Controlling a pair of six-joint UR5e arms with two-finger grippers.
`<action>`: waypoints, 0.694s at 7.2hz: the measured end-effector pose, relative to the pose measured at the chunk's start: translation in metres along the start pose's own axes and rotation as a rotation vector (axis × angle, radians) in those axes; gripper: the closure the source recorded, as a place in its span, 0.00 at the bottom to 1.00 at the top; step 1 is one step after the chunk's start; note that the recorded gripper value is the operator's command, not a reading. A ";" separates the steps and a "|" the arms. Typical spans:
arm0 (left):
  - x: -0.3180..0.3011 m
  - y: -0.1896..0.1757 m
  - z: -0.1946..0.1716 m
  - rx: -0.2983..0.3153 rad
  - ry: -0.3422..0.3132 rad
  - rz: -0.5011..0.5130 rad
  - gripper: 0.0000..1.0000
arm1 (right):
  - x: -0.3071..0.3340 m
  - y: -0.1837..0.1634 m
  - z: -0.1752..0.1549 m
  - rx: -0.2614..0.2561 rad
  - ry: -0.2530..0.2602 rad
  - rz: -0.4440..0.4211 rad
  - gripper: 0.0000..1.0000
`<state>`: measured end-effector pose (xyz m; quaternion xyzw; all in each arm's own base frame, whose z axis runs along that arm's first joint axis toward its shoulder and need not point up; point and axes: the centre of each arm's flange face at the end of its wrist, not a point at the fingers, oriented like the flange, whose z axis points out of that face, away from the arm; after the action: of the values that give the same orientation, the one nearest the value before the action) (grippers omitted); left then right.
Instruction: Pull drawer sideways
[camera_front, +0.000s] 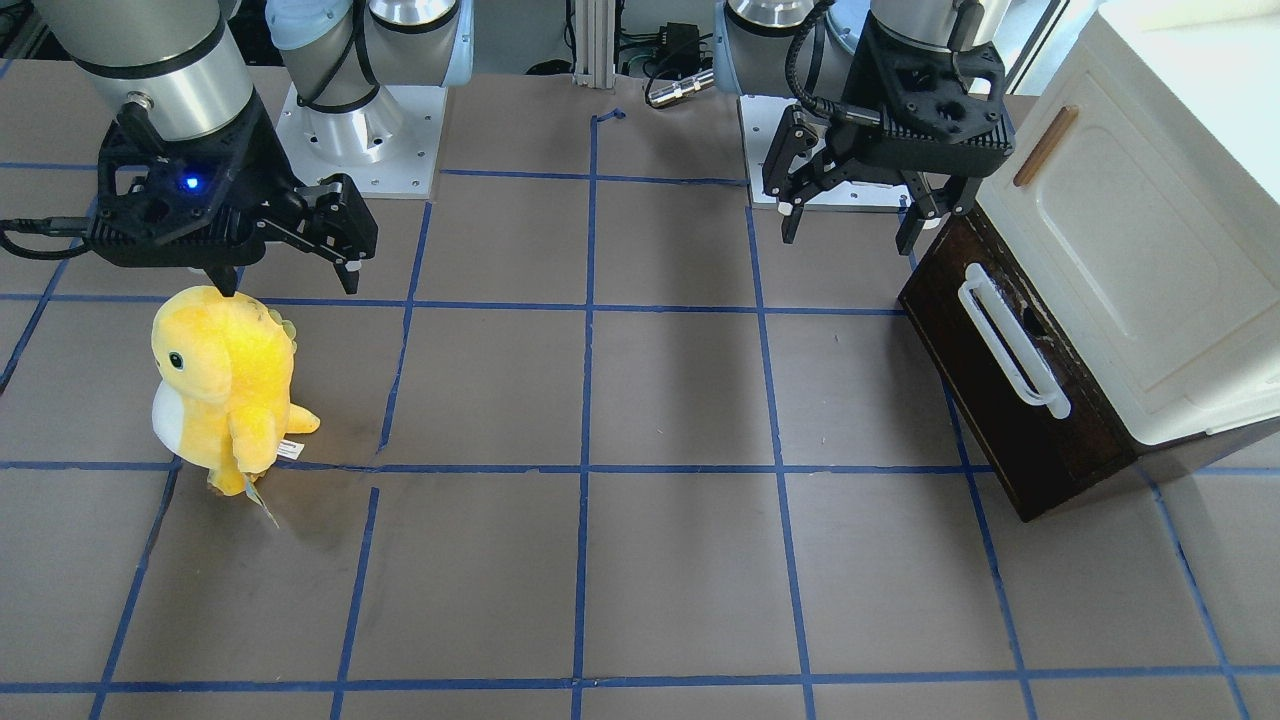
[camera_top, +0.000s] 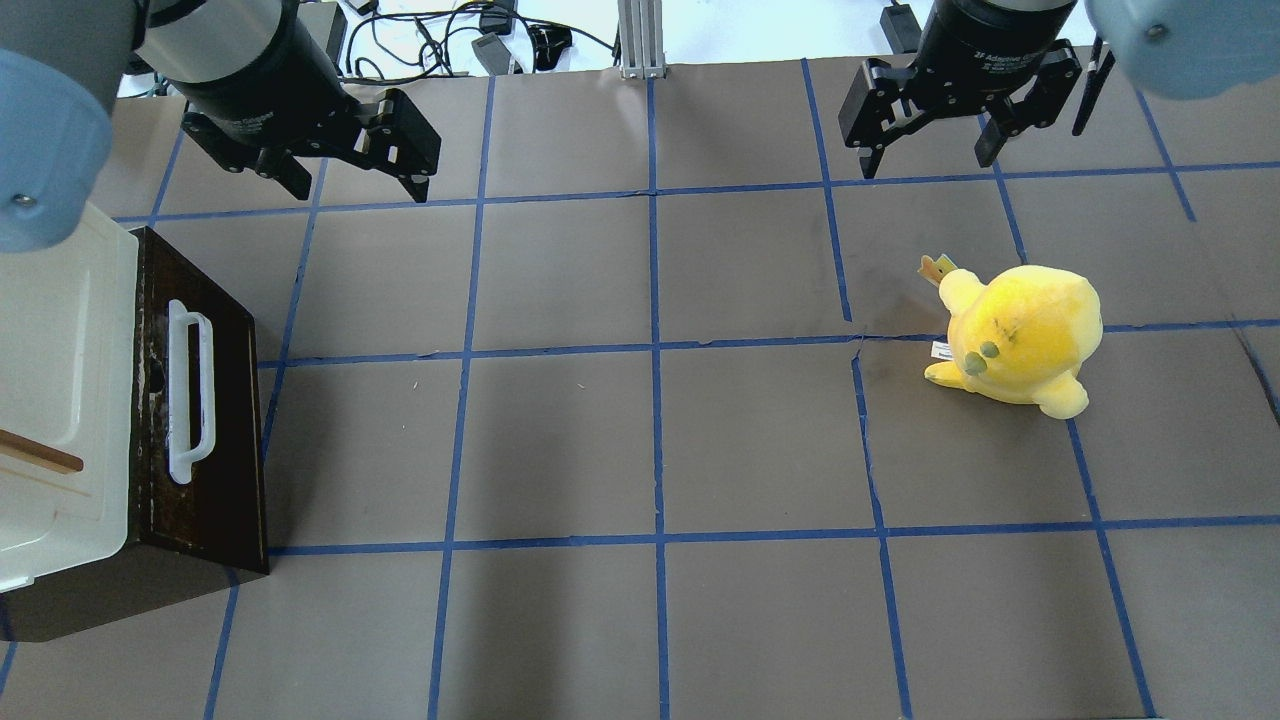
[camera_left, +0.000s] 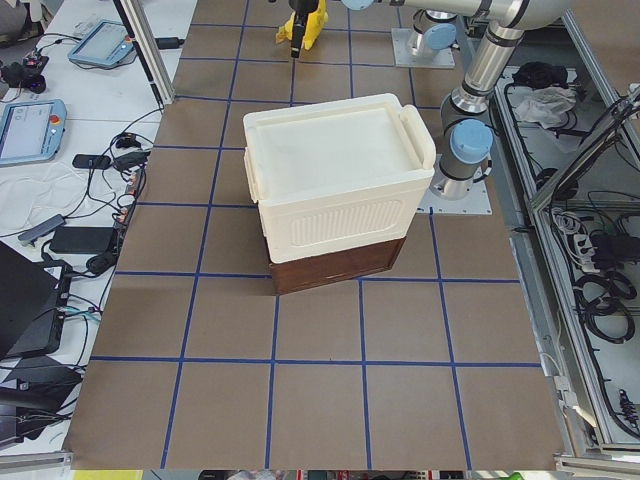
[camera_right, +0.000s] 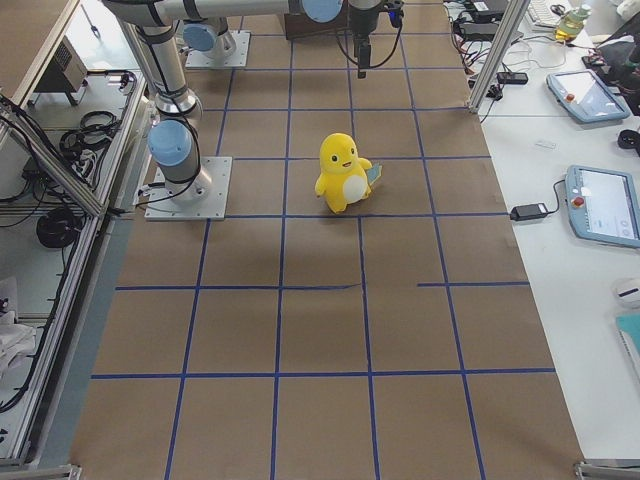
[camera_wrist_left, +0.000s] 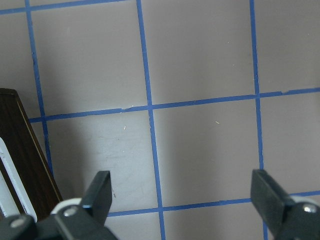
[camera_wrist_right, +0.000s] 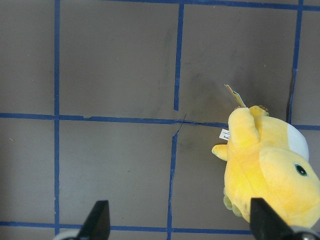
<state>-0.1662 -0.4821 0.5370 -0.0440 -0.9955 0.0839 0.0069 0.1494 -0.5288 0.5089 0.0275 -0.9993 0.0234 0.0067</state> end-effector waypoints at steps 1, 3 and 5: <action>0.000 0.000 0.000 0.000 0.000 0.000 0.00 | 0.000 0.000 0.000 0.000 0.000 0.000 0.00; 0.001 0.002 0.001 -0.005 -0.002 0.001 0.00 | 0.000 0.000 0.000 0.000 0.000 0.000 0.00; 0.001 0.003 0.004 -0.013 -0.004 -0.008 0.00 | 0.000 0.000 0.000 0.000 0.000 0.000 0.00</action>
<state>-0.1665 -0.4796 0.5324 -0.0398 -0.9962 0.0774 0.0052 0.1494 -0.5288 0.5089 0.0274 -0.9993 0.0234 0.0068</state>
